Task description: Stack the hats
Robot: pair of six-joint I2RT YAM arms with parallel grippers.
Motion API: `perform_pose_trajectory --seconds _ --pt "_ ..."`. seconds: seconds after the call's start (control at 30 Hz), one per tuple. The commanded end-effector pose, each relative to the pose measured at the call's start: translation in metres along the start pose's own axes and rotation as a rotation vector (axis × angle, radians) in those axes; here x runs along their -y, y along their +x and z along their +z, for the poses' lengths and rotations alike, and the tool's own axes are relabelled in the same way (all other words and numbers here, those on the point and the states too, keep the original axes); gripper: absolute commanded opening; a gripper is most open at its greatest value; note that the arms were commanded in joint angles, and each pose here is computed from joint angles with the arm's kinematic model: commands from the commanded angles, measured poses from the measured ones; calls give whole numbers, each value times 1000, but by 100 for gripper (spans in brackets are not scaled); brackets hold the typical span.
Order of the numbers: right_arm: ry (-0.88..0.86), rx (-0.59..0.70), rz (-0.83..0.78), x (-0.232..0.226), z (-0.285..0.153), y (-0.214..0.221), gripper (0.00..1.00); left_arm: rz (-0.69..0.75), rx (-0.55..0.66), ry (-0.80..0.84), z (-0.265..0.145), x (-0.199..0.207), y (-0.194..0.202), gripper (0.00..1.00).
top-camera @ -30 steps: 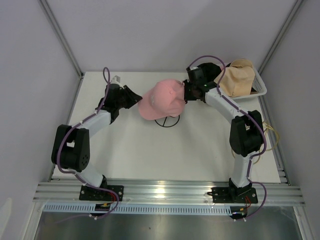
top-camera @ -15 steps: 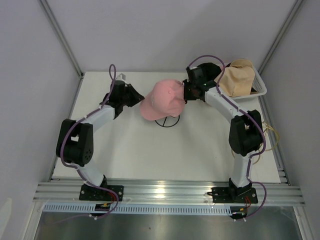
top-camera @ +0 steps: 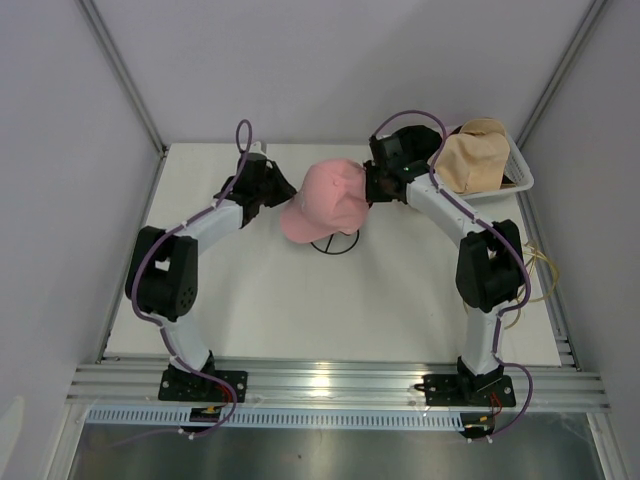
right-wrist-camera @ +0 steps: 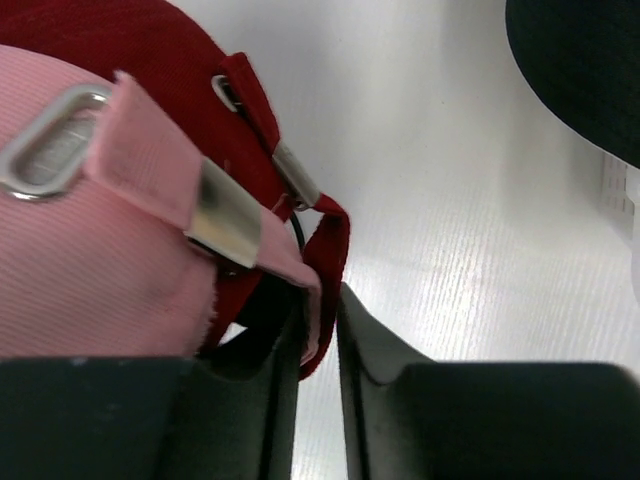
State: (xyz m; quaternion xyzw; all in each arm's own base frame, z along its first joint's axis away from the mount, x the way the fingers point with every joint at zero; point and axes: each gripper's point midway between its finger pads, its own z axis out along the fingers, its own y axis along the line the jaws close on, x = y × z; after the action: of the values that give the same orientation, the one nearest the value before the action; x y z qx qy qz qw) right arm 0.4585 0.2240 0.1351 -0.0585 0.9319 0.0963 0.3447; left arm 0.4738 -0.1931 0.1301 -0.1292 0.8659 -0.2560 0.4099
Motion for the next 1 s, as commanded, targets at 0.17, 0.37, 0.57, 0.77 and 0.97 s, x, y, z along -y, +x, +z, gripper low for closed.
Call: perform_pose_trajectory --seconds 0.17,0.37,0.57,0.77,0.97 --pt "79 -220 -82 4 -6 60 60 89 -81 -40 -19 -3 28 29" --pt "12 -64 -52 -4 -53 -12 80 160 9 -8 -51 24 -18 30" --pt "-61 61 -2 -3 -91 -62 93 182 65 -15 -78 29 -45 32" --pt "-89 77 45 2 -94 -68 98 198 114 -25 -100 32 -64 34" --pt "-263 138 152 -3 -115 -83 99 233 208 -31 -134 44 -96 36"
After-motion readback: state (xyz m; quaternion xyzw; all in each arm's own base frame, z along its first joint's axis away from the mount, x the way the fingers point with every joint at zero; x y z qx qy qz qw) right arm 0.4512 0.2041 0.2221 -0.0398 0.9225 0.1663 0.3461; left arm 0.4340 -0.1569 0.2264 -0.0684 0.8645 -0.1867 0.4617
